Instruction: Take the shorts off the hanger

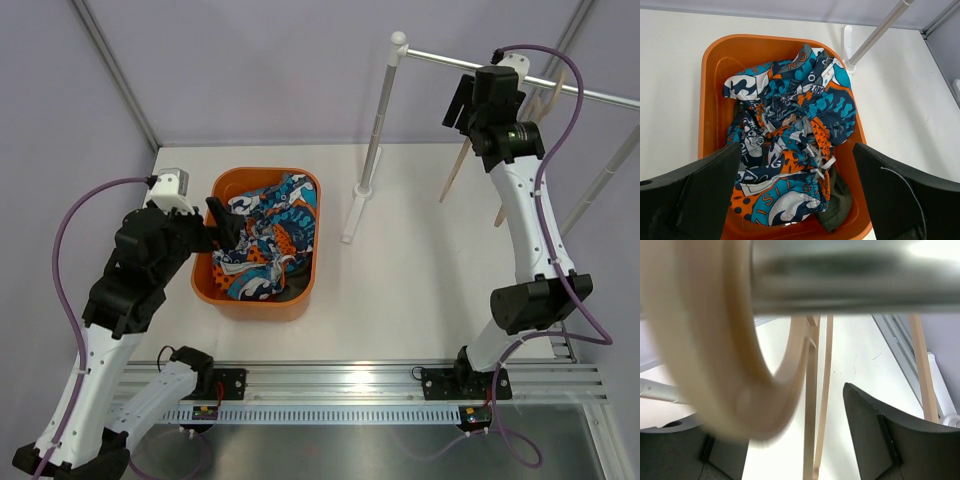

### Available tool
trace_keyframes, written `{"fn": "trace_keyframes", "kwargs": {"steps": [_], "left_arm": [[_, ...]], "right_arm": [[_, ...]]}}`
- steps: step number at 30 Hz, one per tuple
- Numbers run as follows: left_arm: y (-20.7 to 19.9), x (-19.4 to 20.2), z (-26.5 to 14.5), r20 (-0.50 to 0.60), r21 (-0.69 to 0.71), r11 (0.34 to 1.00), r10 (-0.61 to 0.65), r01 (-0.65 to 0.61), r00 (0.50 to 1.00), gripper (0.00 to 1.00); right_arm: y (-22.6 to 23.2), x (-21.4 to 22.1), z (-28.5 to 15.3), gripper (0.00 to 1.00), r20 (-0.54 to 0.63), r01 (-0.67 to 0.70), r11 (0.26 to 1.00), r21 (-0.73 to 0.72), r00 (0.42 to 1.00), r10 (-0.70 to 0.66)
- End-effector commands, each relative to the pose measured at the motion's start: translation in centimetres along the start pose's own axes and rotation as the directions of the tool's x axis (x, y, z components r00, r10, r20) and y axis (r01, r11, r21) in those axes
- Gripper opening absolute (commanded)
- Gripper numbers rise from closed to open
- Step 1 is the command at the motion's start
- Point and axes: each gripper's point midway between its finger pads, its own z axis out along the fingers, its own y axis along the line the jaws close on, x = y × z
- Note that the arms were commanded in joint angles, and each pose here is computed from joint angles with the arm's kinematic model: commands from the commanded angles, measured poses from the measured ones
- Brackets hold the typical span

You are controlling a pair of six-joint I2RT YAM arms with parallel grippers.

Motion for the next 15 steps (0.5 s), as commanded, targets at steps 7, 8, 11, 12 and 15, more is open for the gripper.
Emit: {"fn": "trace_keyframes", "kwargs": {"steps": [7, 8, 11, 12, 15], "left_arm": [[0.4, -0.4, -0.4, 0.059, -0.006, 0.999, 0.033, -0.033, 0.998, 0.99], [0.6, 0.1, -0.3, 0.047, -0.009, 0.999, 0.035, -0.035, 0.998, 0.99], [0.4, 0.8, -0.5, 0.037, 0.01, 0.999, 0.042, -0.042, 0.998, 0.99], [0.5, 1.5, -0.3, 0.024, 0.013, 0.999, 0.044, -0.045, 0.999, 0.99], [0.4, 2.4, -0.5, 0.017, 0.033, 0.998, 0.046, -0.047, 0.999, 0.99]], "right_arm": [[-0.7, -4.0, -8.3, 0.84, 0.113, -0.087, 0.986, -0.141, 0.988, 0.103], [-0.7, -4.1, -8.9, 0.86, 0.119, -0.094, 0.983, -0.16, 0.986, 0.114], [0.0, -3.4, -11.4, 0.99, 0.115, -0.104, 0.96, -0.262, 0.984, 0.138], [0.1, -3.6, -13.4, 0.99, 0.128, -0.106, 0.942, -0.317, 0.98, 0.153], [0.4, -0.5, -15.3, 1.0, 0.078, -0.104, 0.909, -0.403, 0.986, 0.148]]}}
